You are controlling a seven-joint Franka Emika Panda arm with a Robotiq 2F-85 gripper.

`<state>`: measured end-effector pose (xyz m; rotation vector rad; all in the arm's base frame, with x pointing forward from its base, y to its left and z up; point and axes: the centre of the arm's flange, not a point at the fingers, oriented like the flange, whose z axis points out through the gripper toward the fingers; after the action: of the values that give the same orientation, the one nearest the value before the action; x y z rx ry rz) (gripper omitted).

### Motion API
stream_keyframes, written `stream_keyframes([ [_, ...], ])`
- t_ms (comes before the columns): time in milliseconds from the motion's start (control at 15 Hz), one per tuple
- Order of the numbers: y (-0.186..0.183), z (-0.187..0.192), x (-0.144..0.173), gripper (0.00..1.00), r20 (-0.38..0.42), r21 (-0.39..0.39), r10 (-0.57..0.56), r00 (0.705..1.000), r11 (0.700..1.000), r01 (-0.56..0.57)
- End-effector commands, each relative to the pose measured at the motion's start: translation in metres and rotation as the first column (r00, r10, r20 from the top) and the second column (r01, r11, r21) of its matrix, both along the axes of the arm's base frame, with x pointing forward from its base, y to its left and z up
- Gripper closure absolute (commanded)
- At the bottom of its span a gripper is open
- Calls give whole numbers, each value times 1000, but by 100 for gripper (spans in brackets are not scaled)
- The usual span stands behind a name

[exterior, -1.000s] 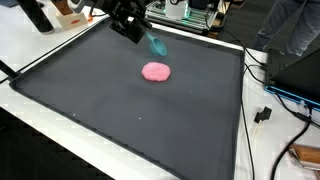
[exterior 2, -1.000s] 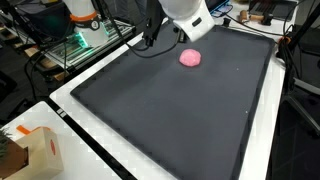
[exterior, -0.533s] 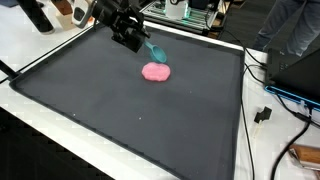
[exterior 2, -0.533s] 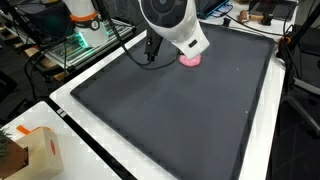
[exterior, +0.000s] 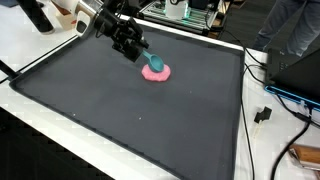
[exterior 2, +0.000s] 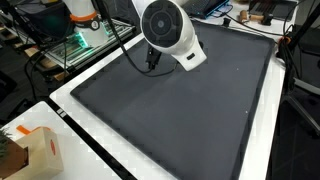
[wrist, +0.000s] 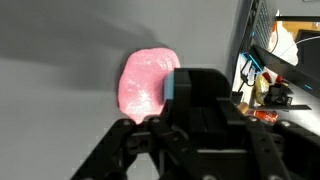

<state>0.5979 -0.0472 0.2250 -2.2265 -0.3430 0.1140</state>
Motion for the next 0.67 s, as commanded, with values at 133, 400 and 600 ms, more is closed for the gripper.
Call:
stream_keyframes([
  [133, -5, -31, 6, 75, -8, -32, -27, 1000, 999, 26],
  [400, -9, -46, 5, 75, -11, -56, -24, 1000, 998, 23],
  [600, -11, -52, 4, 75, -20, -69, -22, 1000, 997, 21],
])
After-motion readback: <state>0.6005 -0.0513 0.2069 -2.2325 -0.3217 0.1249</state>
